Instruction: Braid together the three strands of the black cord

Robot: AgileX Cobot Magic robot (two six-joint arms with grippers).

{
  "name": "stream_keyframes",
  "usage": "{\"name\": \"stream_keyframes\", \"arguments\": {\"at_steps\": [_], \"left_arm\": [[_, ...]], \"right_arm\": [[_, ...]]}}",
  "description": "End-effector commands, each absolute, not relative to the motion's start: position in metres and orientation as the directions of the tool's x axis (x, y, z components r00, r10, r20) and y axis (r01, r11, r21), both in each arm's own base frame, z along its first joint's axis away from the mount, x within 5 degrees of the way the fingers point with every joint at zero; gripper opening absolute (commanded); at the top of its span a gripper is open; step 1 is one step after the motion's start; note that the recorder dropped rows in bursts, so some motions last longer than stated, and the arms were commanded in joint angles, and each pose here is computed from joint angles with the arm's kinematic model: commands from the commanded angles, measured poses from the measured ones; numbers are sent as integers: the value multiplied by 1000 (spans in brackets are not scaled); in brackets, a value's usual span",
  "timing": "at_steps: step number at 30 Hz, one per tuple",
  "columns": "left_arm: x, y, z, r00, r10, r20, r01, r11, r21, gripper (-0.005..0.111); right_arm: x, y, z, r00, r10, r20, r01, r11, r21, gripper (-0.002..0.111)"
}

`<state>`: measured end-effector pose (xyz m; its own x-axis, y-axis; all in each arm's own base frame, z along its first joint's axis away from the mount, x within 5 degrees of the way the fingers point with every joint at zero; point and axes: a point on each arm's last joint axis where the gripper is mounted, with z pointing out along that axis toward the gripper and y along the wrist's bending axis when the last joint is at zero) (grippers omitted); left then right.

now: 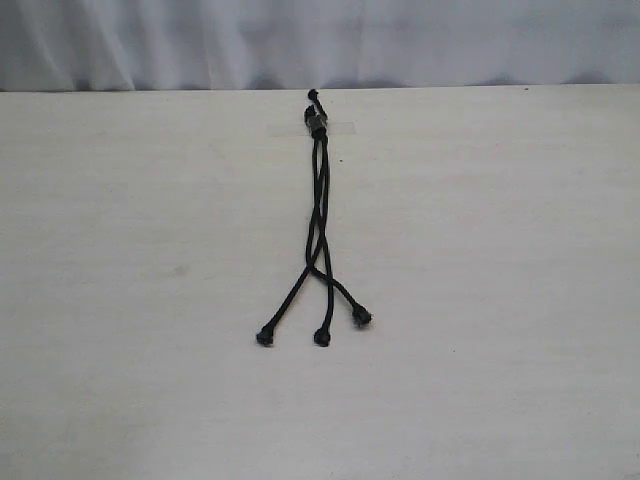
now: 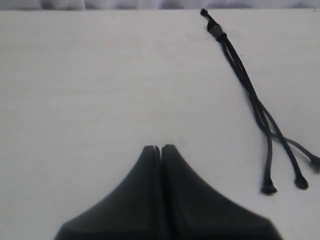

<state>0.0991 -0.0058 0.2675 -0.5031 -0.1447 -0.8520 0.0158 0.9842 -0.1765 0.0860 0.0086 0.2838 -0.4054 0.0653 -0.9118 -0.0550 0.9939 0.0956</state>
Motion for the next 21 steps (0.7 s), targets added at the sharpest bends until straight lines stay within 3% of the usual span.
{"name": "stream_keyframes", "arguments": {"at_steps": [1, 15, 21], "left_arm": [[90, -3, 270, -419, -95, -903, 5, 994, -107, 0], [89, -3, 269, -409, -92, -908, 3, 995, -102, 0], [74, -3, 259, -362, -44, -931, 0, 999, -47, 0]], "right_arm": [[76, 8, 262, -306, 82, -948, -83, 990, 112, 4], [63, 7, 247, -263, 96, -960, -90, 988, 123, 4], [58, 6, 217, -282, 92, -955, -89, 989, 121, 4]]}}
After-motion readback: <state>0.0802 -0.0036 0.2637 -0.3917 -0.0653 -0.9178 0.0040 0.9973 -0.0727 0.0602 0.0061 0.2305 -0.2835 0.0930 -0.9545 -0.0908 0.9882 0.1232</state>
